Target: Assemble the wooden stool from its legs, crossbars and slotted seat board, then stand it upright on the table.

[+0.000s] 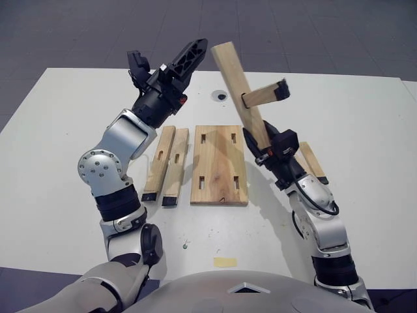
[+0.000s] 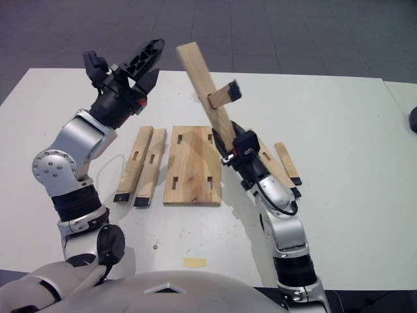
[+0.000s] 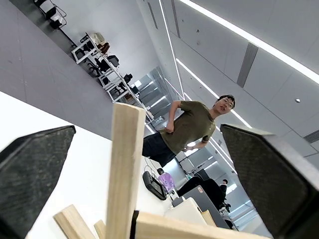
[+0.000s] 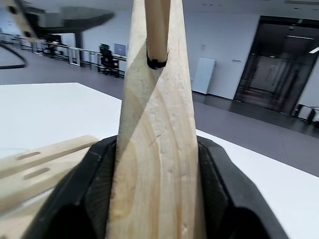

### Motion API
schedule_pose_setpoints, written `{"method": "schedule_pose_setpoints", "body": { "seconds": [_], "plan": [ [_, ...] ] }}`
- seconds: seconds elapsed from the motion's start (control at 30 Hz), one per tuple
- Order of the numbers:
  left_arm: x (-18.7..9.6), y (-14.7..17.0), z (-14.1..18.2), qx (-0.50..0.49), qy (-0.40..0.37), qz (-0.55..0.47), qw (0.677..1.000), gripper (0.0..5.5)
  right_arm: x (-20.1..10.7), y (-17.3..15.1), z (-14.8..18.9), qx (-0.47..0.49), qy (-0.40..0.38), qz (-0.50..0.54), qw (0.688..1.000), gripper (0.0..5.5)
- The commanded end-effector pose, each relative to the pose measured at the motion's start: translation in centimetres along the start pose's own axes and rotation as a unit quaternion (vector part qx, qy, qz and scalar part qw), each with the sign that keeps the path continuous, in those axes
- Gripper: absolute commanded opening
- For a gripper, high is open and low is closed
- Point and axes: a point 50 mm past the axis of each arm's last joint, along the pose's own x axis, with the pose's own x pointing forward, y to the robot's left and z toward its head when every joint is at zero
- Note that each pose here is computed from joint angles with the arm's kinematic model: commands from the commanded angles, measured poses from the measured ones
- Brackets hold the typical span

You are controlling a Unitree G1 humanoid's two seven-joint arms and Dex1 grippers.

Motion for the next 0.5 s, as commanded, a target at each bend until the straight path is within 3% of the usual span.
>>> {"method": "schedule_pose_setpoints", "body": {
  "seconds": [0.03, 0.5],
  "plan": [
    [0.4, -0.5, -0.5, 0.009, 0.021, 0.003, 1.0, 5.4, 0.7, 0.8, 1.1, -0.014, -0.028, 0.045, 0.999, 2.03],
    [-0.1, -1.3, 0.8, 0.107, 0.017, -0.008, 0.994, 3.19, 0.9, 1.4, 1.1, -0.014, -0.03, 0.05, 0.998, 2.03]
  ]
}}
